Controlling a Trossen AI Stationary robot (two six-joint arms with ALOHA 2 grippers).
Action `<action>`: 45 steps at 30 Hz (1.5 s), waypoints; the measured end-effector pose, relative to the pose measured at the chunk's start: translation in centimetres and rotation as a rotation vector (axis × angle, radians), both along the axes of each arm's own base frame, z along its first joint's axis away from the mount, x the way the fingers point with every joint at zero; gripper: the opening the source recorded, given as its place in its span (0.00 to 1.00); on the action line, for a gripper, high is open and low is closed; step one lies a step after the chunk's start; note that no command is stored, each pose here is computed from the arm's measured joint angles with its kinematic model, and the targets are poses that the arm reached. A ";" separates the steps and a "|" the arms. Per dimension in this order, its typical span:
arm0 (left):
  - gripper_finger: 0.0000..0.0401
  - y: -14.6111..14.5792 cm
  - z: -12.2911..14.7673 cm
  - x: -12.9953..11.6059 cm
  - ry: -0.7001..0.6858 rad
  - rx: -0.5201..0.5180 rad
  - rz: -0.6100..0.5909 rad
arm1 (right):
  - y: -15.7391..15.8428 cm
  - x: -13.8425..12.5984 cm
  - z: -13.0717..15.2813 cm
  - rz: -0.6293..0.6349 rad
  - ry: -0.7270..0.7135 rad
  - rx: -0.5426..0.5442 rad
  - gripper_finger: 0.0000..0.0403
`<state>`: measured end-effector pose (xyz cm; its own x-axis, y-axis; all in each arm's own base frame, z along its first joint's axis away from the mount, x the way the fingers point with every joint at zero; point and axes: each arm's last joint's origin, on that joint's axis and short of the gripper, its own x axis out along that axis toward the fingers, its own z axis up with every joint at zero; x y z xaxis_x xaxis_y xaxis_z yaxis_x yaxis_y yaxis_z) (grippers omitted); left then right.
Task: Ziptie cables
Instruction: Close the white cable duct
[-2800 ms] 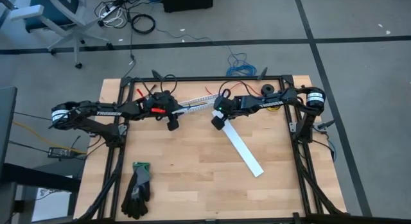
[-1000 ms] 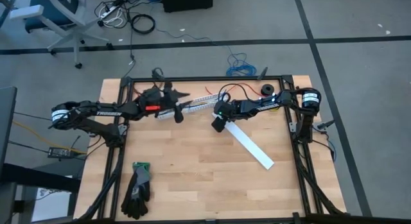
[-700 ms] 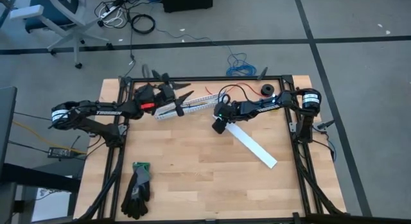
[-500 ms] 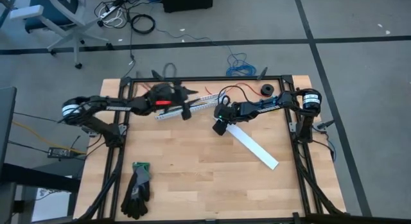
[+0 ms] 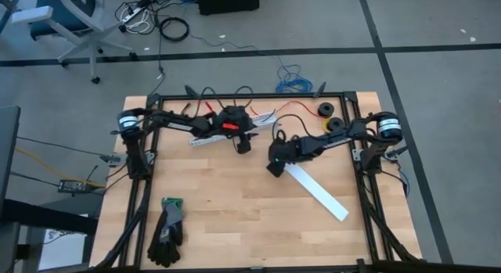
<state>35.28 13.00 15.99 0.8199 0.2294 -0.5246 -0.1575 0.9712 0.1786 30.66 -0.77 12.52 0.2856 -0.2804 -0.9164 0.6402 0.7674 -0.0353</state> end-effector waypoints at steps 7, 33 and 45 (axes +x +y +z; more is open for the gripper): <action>0.40 1.1 -0.7 1.9 0.044 0.142 0.062 | 2.2 -3.6 0.3 -0.079 -0.046 0.010 0.58; 0.04 -0.7 -0.9 0.6 0.539 0.049 -0.148 | 3.4 -4.9 0.2 -0.052 -0.069 0.011 0.58; 0.04 -4.7 6.8 -3.4 0.500 -0.072 -0.387 | 3.4 -4.9 0.3 -0.019 -0.058 0.001 0.58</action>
<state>31.84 8.28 22.77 0.4880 -0.0847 -0.8687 0.2927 0.9535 0.0714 25.78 2.61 12.80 0.3328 -0.2858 -0.8987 0.6560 0.7548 0.0029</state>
